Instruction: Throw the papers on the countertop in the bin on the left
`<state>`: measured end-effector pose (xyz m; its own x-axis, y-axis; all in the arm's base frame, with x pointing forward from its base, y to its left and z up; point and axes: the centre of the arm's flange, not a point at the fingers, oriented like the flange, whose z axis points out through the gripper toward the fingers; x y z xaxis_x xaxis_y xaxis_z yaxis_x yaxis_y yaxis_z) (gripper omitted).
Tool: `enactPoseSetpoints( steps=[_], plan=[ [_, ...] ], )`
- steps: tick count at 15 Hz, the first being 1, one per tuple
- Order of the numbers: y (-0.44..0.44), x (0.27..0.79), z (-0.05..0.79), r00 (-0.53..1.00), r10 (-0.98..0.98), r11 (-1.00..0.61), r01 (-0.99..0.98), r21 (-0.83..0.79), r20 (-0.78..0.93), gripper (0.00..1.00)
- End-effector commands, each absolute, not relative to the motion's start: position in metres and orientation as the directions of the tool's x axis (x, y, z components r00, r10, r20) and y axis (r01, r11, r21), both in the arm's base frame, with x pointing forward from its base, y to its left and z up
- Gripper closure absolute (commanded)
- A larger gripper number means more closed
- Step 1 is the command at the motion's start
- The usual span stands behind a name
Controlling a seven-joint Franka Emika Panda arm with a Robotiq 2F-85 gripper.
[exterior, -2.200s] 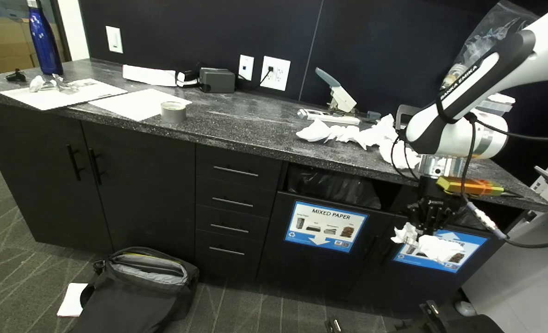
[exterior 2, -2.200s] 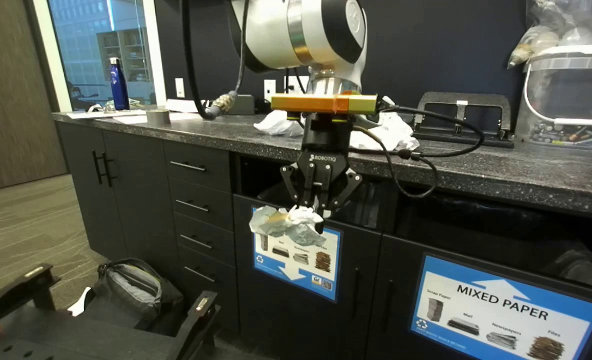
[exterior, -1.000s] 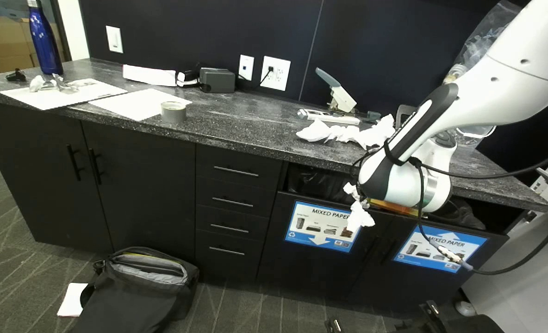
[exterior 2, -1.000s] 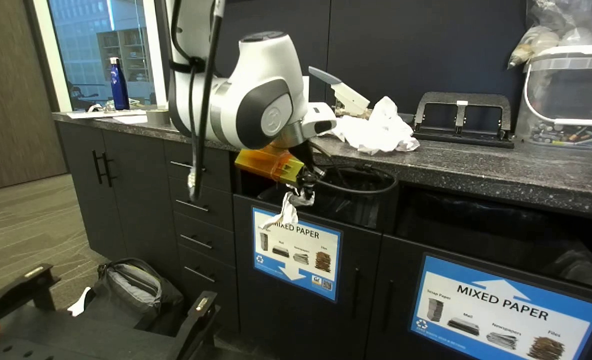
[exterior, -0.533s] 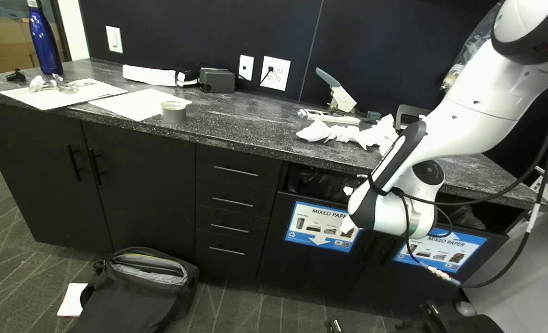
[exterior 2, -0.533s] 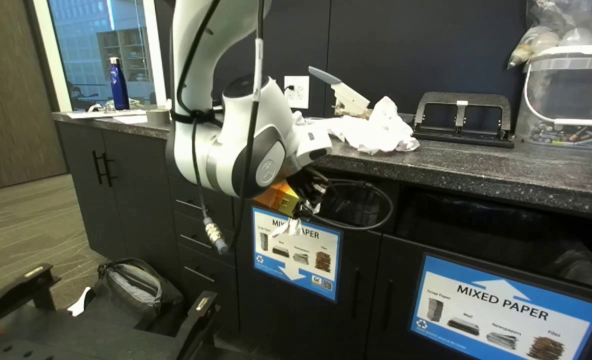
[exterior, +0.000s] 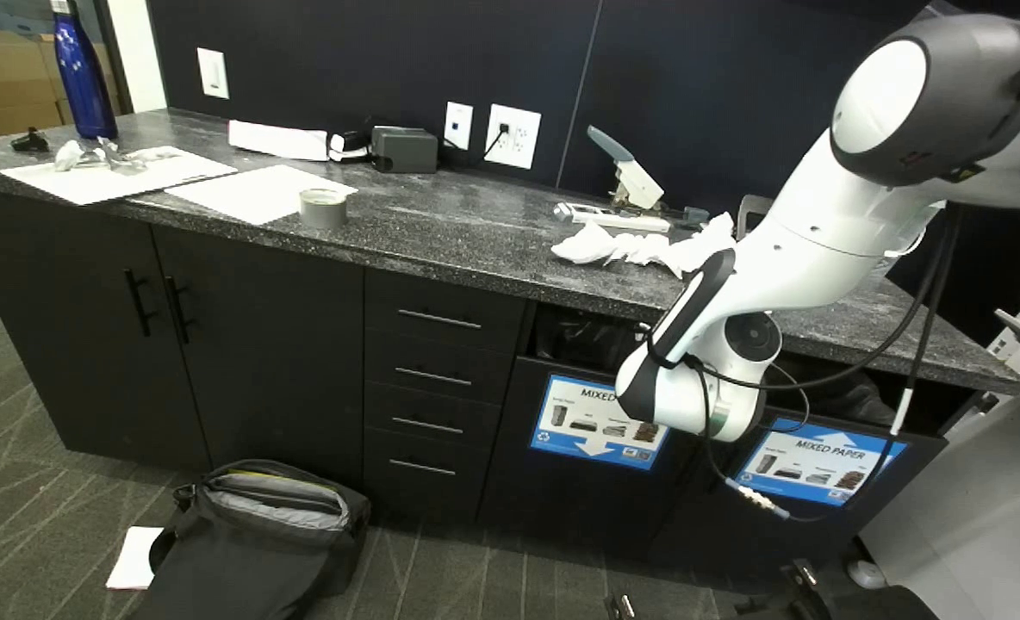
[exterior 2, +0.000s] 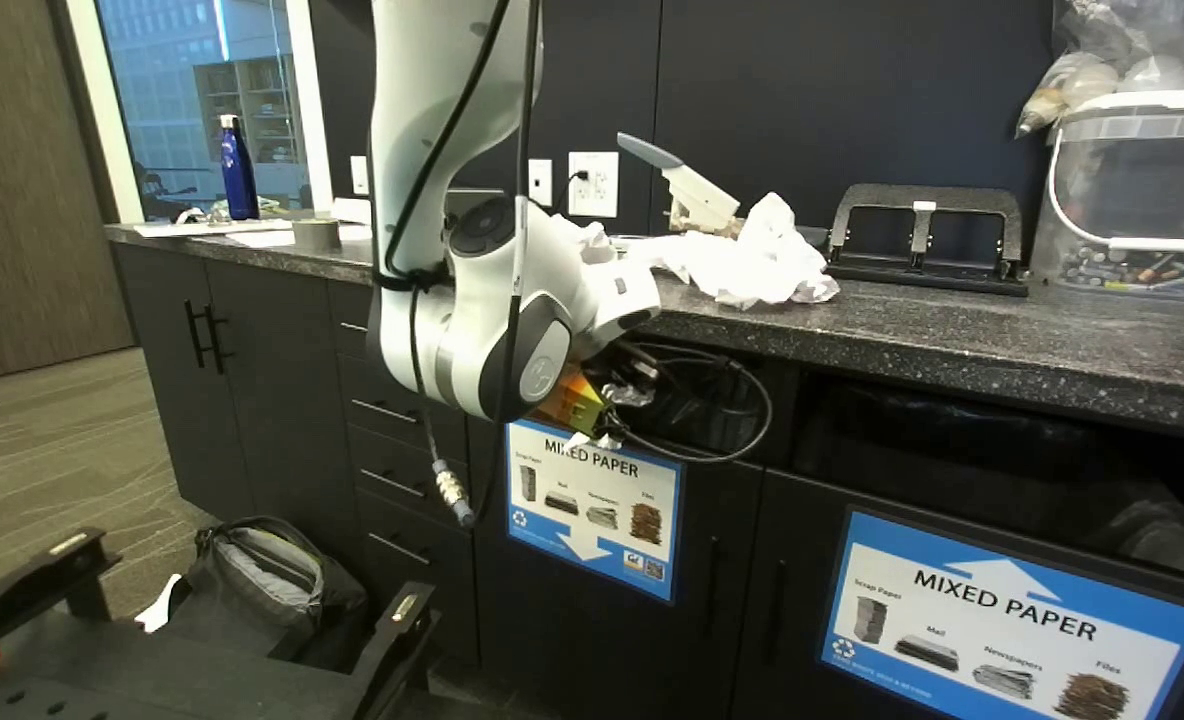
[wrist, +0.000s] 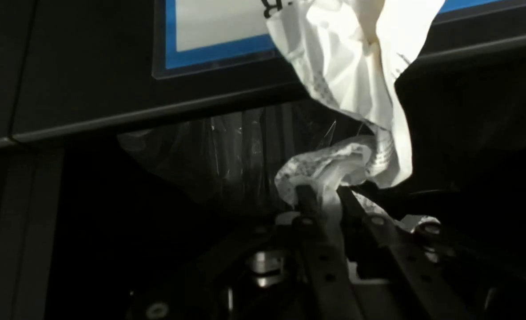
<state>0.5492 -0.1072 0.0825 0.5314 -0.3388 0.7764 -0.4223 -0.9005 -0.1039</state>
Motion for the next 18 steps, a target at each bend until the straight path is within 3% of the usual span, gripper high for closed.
enactPoseSetpoints(
  steps=[1,13,14,16,18],
  plan=[
    [-0.116,0.585,0.064,0.444,-0.347,-0.871,-0.479,-0.109,0.826,0.82],
    [-0.122,0.617,0.025,0.372,-0.362,-0.827,-0.552,-0.109,0.855,0.85],
    [-0.122,0.618,0.029,0.390,-0.349,-0.836,-0.541,-0.094,0.852,0.59],
    [-0.123,0.620,0.041,0.410,-0.324,-0.852,-0.519,-0.074,0.852,0.57],
    [-0.122,0.625,0.050,0.433,-0.287,-0.867,-0.496,-0.039,0.855,0.42]
  ],
)
